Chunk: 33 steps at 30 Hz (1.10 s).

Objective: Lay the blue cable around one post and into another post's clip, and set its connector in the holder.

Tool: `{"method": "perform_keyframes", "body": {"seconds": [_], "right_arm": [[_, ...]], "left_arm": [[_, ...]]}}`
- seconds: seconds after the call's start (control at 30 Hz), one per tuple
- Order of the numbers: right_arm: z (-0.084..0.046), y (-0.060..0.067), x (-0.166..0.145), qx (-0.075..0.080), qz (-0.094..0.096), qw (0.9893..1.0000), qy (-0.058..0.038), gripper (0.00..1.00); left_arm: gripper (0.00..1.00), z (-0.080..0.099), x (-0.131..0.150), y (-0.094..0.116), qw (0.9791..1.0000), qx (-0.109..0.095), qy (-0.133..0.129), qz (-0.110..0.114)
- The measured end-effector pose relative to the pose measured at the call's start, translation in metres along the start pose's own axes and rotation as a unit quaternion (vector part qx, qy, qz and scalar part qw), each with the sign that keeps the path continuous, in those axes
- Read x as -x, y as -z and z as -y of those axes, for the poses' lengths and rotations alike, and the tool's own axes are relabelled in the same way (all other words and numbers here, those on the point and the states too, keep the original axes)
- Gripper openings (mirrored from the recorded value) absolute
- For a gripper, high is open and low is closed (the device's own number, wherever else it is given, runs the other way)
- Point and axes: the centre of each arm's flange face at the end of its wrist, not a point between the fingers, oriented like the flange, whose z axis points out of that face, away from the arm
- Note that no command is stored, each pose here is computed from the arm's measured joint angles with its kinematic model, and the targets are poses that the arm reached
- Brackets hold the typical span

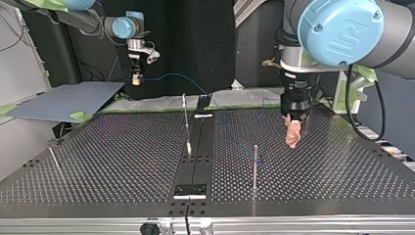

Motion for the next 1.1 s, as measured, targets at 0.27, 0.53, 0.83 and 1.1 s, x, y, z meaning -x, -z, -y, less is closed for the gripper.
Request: {"method": "perform_keyframes", "body": {"seconds": [0.27,0.53,0.83,1.1], "right_arm": [[0.0,0.0,0.0,0.0,0.0,1.0,0.0,0.02],[-0.001,0.0,0.0,0.001,-0.001,1.0,-0.0001,0.02],[-0.001,0.0,0.0,0.001,-0.001,1.0,-0.0008,0.02],[-0.001,-0.001,-0.001,0.001,-0.002,1.0,-0.0016,0.02]], "left_arm": [[1.0,0.001,0.0,0.001,1.0,-0.001,0.005,0.0],[1.0,0.002,0.0,0.002,1.0,0.002,0.006,0.0],[1.0,0.008,-0.011,0.01,0.9998,-0.017,0.005,0.006],[1.0,0.033,-0.028,0.026,0.9966,-0.075,0.025,0.022]]}}
